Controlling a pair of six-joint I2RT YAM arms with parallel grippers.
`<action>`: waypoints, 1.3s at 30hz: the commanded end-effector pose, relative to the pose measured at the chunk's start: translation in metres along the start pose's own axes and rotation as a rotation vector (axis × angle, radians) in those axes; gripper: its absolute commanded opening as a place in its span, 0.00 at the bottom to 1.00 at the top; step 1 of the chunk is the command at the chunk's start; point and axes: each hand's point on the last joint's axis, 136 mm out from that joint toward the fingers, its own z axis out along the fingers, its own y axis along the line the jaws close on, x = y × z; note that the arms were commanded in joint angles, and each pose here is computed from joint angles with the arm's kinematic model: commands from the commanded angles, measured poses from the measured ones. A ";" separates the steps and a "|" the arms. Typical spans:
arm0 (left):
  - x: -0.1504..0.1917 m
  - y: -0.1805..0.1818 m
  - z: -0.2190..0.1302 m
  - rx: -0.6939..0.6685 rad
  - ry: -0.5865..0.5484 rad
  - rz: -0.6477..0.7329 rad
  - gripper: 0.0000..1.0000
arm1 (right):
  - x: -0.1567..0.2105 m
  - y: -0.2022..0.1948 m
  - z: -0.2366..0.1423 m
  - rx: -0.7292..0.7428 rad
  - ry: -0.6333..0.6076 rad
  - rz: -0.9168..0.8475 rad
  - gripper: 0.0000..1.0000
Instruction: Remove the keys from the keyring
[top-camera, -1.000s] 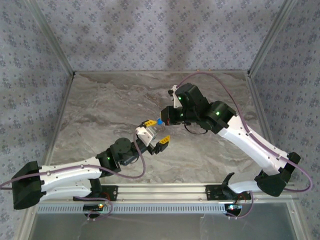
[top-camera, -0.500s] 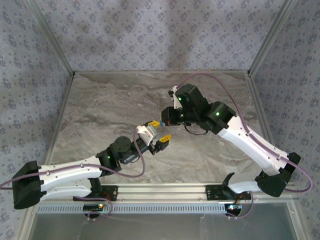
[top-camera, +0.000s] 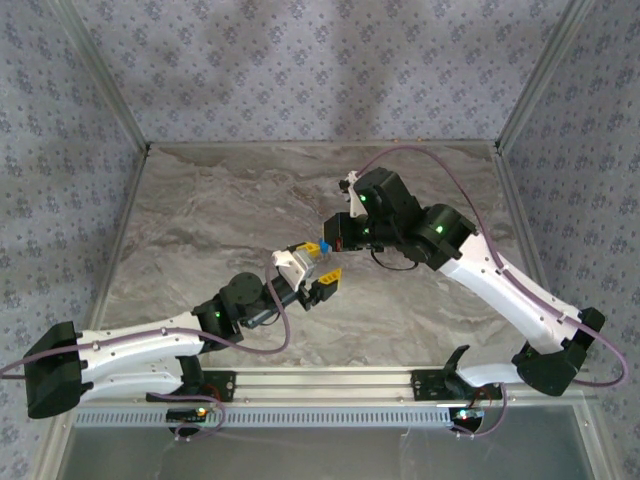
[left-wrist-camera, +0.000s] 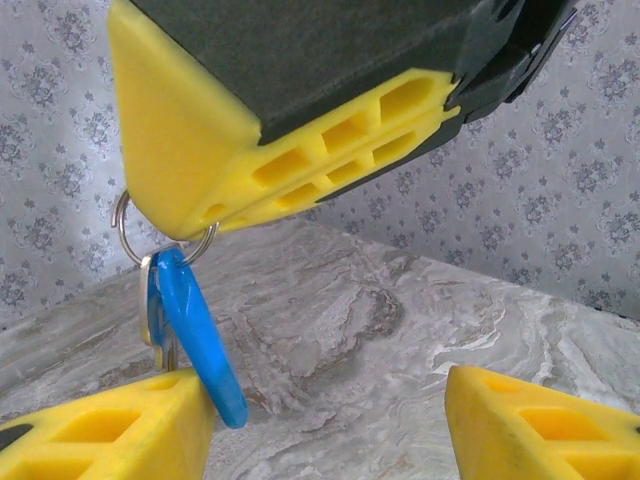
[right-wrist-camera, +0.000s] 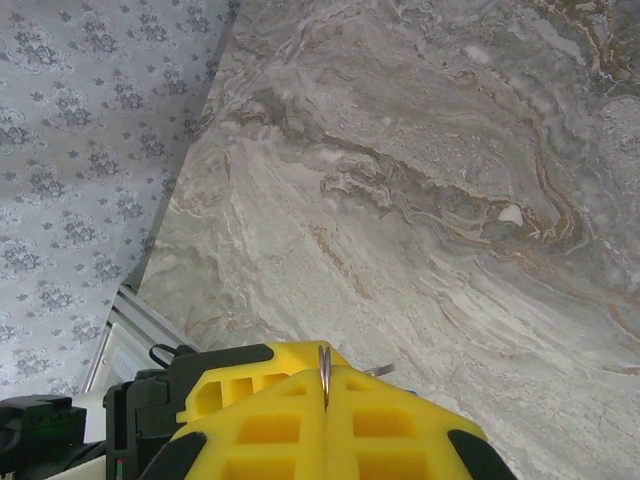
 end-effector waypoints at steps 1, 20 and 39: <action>-0.017 -0.001 0.005 0.001 -0.038 -0.010 0.62 | -0.004 0.002 -0.006 -0.007 -0.036 0.013 0.00; -0.037 0.008 0.019 -0.053 -0.101 -0.010 0.62 | -0.001 0.004 -0.007 -0.022 -0.038 0.021 0.00; -0.028 0.022 0.014 -0.064 0.014 -0.114 0.04 | 0.004 -0.002 -0.015 -0.037 -0.067 0.043 0.00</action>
